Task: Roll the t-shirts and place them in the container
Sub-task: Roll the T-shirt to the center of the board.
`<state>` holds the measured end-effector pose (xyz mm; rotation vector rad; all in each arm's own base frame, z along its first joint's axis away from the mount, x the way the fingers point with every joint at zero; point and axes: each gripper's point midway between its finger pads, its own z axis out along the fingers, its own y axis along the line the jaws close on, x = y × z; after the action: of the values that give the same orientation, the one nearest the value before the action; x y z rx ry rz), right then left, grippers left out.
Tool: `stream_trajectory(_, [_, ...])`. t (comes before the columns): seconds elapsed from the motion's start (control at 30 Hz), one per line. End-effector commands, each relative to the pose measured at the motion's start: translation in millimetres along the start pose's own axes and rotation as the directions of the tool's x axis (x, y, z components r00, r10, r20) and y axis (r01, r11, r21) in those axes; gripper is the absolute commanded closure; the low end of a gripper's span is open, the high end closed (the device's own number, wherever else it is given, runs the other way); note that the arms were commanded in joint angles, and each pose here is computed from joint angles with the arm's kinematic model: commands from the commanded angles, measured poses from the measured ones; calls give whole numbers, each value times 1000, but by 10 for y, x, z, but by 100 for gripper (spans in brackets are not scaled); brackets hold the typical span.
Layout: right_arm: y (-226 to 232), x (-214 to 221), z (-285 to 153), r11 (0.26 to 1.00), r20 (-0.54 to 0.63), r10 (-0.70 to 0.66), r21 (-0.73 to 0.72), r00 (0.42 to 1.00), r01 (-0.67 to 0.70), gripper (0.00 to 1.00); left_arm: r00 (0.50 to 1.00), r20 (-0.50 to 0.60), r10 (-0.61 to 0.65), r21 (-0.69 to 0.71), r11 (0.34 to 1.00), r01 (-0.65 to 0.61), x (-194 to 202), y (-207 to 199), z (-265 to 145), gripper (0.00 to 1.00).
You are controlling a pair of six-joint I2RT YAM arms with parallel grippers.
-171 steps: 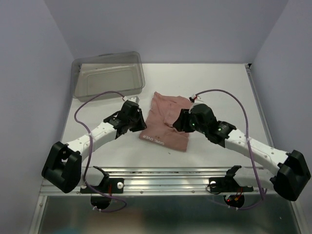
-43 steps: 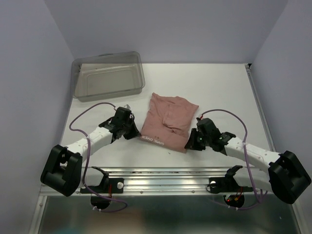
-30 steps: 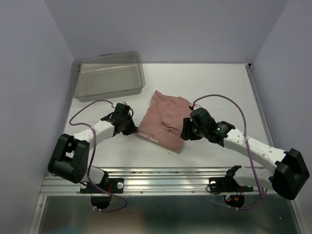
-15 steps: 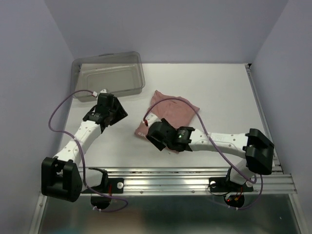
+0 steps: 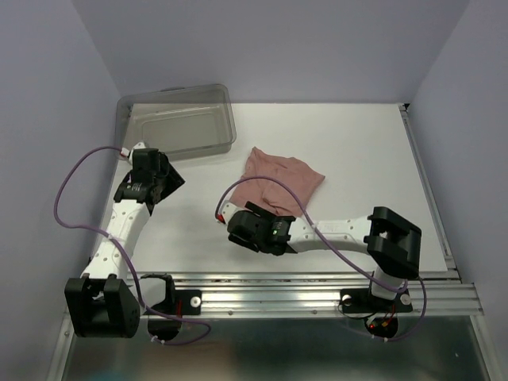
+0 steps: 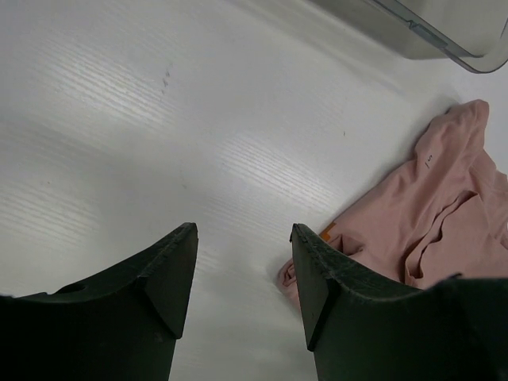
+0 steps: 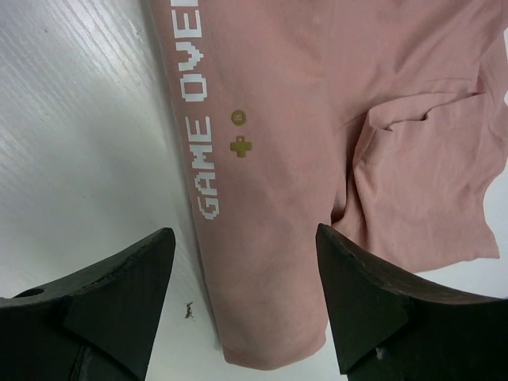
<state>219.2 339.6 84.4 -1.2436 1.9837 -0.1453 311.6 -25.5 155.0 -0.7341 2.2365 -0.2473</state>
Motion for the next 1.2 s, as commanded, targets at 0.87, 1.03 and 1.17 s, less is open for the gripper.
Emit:
stream_trajectory(0.87, [29, 289, 578, 996, -11, 9, 89, 1000, -8, 60, 1000, 3, 16, 32, 999, -16, 49, 28, -24, 39])
stream_trajectory(1.03, [111, 249, 607, 999, -2, -5, 44, 1000, 5, 79, 1000, 4, 15, 31, 999, -15, 59, 41, -17, 39])
stream_trajectory(1.17, [143, 162, 551, 1000, 25, 16, 5, 1000, -16, 91, 1000, -13, 21, 53, 998, -20, 102, 18, -31, 39])
